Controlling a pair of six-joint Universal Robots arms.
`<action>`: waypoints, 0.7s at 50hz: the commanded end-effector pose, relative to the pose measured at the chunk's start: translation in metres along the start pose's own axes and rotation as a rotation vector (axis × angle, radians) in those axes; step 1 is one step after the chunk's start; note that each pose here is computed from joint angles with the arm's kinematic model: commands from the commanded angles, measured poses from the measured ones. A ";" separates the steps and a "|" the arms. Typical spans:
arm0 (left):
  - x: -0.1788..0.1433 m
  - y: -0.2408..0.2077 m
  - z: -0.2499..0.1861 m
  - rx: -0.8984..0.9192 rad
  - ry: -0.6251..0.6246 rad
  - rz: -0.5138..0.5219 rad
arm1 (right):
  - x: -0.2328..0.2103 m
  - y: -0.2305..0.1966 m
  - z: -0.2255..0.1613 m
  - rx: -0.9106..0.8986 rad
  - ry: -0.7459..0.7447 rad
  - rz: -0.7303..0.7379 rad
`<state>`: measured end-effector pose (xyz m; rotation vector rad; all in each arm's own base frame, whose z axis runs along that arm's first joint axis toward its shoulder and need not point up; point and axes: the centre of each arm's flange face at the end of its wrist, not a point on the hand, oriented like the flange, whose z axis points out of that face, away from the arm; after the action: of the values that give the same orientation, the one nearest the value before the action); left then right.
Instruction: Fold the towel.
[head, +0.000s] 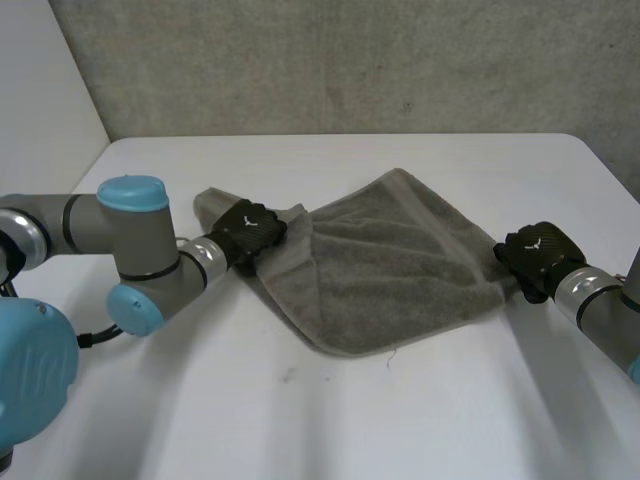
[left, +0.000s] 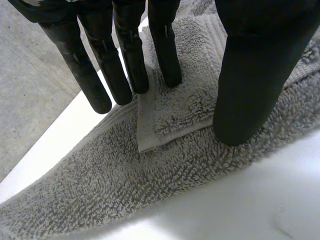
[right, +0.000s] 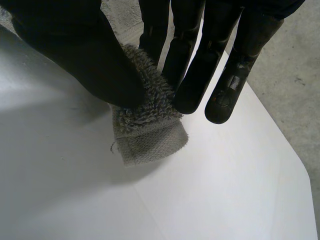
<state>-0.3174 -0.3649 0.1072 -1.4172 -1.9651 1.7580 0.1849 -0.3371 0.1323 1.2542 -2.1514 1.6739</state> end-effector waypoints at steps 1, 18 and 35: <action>-0.003 0.002 0.007 0.012 -0.011 0.003 | -0.001 0.002 0.001 -0.005 -0.004 0.002; -0.005 -0.008 0.011 0.041 -0.024 0.012 | -0.004 0.006 0.002 -0.017 -0.010 -0.023; -0.006 -0.048 -0.047 -0.009 -0.014 0.010 | -0.010 0.003 -0.017 -0.116 -0.120 -0.062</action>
<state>-0.3260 -0.3558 0.1616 -1.4105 -1.8747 1.8867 0.1843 -0.3351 0.1256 1.2978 -2.1430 1.6201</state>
